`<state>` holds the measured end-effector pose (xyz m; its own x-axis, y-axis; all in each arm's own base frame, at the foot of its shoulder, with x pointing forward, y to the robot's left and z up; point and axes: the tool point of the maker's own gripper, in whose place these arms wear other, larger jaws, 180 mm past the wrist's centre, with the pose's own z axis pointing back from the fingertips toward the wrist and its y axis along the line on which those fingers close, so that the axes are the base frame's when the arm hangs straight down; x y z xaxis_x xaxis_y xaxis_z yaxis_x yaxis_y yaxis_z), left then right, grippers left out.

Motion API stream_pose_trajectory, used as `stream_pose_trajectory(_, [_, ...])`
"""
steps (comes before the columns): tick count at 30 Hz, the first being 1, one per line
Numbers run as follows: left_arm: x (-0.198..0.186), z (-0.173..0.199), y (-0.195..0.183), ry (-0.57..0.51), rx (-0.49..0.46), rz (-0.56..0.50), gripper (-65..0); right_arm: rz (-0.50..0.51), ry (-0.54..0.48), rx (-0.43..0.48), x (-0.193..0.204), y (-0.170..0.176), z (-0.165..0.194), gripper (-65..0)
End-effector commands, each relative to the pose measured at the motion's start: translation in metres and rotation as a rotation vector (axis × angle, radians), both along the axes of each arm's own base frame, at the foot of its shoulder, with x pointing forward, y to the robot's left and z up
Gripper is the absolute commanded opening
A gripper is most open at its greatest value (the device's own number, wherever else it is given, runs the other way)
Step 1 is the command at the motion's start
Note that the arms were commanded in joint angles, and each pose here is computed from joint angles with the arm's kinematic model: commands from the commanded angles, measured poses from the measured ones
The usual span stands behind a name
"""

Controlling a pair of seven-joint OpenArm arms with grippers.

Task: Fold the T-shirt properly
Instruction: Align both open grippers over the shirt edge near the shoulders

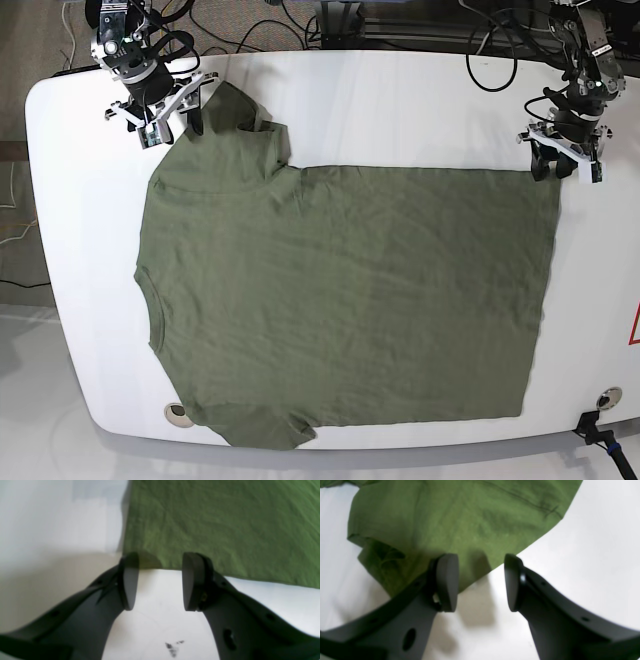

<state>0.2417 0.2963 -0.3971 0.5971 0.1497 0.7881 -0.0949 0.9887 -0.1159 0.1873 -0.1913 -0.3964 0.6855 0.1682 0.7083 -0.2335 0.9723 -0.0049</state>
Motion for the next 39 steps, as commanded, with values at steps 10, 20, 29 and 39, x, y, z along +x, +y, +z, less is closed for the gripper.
stream_pose_trajectory(10, [0.006,0.01,0.009,-0.041,0.016,-0.007,-40.3,0.004,-0.023,0.003,0.005,0.0,0.005,-35.5])
stream_pose_trajectory(20, [0.007,-0.008,0.02,-0.023,-0.015,0.026,-40.6,-0.001,-0.013,0.007,0.003,0.001,0.002,-35.6])
stream_pose_trajectory(29, [0.022,-0.022,0.019,-0.009,-0.072,0.043,-40.4,-0.001,-0.014,0.007,0.004,0.001,0.002,-35.4])
stream_pose_trajectory(39, [0.019,-0.047,0.004,0.085,-0.141,0.031,-42.8,-0.012,0.001,0.017,0.002,0.001,-0.001,-36.0])
